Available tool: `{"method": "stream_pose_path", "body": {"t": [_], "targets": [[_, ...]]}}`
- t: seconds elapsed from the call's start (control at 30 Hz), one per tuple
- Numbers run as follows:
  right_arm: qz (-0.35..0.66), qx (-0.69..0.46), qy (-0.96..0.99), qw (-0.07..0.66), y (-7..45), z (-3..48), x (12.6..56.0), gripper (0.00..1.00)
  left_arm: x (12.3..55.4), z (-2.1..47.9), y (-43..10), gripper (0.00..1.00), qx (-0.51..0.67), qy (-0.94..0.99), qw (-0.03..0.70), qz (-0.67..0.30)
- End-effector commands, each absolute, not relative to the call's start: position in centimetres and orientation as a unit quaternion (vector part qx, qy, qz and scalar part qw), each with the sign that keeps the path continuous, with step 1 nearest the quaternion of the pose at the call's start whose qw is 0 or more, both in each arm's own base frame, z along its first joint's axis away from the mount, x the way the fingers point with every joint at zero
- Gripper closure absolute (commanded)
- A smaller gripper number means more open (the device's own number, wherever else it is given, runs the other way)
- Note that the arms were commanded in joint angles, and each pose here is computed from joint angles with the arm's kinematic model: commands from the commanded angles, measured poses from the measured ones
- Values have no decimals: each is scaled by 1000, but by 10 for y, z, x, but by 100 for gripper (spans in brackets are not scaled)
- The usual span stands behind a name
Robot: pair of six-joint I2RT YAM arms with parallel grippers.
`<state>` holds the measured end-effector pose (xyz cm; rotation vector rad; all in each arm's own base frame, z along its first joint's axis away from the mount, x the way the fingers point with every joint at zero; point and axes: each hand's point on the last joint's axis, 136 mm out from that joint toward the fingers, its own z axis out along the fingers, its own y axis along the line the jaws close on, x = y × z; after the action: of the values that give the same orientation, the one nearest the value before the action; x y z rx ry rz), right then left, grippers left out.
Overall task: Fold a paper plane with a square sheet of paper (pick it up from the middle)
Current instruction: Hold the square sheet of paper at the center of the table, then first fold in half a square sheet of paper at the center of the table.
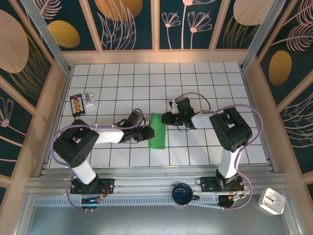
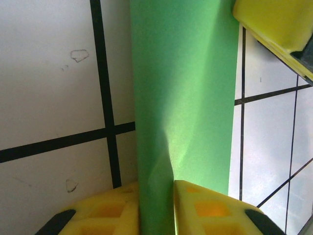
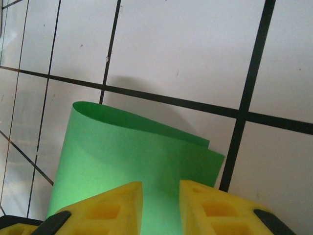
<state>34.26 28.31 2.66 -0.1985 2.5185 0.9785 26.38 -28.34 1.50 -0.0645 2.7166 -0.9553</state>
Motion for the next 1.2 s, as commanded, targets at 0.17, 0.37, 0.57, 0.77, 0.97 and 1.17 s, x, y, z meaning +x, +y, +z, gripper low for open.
{"method": "stream_pose_path", "body": {"t": [0.17,0.37,0.57,0.77,0.97,1.17], "targets": [[332,-65,920,198,283,0,343,75,266,-12,-260,71,-32,955,136,-261],[321,-63,926,190,279,-12,341,77,271,-5,-262,63,-27,954,145,-260],[315,-63,929,185,276,-17,338,78,280,-2,-256,49,-17,960,159,-231],[314,-63,929,184,276,-19,337,79,288,2,-253,41,-8,962,169,-213],[315,-64,929,182,277,-20,337,79,287,-2,-267,43,13,962,145,-229],[321,-74,927,180,285,-17,334,79,289,-5,-271,48,27,965,142,-220]]}}
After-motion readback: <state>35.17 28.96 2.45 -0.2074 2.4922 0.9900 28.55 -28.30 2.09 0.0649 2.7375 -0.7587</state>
